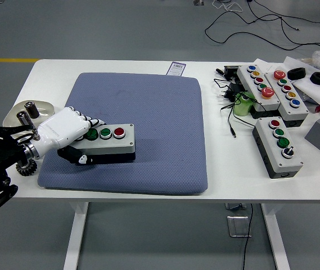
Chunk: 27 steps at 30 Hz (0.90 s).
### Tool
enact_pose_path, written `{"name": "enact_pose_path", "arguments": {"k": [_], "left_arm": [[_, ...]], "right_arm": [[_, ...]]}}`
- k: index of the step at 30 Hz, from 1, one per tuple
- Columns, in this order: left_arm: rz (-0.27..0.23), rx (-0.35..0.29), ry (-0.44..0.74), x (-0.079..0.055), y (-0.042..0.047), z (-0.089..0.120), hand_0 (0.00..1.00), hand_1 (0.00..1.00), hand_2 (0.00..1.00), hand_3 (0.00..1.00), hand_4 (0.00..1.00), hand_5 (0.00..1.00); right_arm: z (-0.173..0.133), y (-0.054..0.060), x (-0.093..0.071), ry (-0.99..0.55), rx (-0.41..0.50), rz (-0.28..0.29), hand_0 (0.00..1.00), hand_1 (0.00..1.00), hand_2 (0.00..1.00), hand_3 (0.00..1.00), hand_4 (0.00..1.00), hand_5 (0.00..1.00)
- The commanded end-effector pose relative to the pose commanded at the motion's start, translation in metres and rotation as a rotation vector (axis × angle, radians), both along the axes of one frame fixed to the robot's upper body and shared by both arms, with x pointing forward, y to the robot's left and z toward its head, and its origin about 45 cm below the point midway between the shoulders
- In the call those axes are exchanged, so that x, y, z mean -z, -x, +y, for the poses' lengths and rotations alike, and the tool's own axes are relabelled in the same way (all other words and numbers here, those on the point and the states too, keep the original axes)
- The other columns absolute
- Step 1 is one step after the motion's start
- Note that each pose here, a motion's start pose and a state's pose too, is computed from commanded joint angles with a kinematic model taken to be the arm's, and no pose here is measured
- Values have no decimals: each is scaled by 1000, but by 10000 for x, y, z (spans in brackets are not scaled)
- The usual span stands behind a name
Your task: Pick up the button,place it on the desk,press the button,press the button
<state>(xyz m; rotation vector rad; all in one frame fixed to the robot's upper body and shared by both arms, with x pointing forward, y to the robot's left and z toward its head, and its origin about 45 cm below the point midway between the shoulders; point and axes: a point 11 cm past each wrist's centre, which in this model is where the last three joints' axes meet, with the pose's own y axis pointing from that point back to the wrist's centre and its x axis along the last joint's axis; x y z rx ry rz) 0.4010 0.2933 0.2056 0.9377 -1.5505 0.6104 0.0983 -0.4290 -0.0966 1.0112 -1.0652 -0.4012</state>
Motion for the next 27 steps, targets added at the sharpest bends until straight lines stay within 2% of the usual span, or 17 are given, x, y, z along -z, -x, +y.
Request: {"name": "enact_pose_path", "arguments": {"k": [3,4,9,10,14,15,21,22,27], "left_arm": [[-5,4,-2,-15,-4,11,50,131,159,381,899,373],[-8,6,-2,-22,-6,10,186,300,314,502,905,385],[2,-6,-8,-15,-24,21,186,300,314,502,905,385],[11,-14,-13,-1,-29,34,381,493,563,733,904,393],[25,-34,-22,32,-39,85,381,493,563,733,904,393],[26,-38,-23,33,-42,96,494,625,730,859,906,396],[43,-51,-29,42,-49,108,494,625,730,859,906,396],[55,-56,-32,55,-47,109,722,792,913,998,944,427],[94,-78,-35,84,-41,111,722,792,913,998,944,427]], "right_arm": [[1,-2,0,0,0,0,673,658,674,624,310,173],[2,-4,0,0,0,-1,673,658,674,624,310,173],[1,-8,-1,0,-2,0,673,658,674,624,310,173],[1,-9,-2,0,-3,0,673,658,674,624,310,173],[1,-12,-2,0,-3,0,673,658,674,624,310,173],[1,-12,-2,0,-3,0,673,658,674,624,310,173],[1,-10,-2,0,-4,1,673,658,674,624,310,173],[1,-7,-1,0,-4,1,673,658,674,624,310,173],[-1,-2,0,1,-5,3,673,658,674,624,310,173]]}}
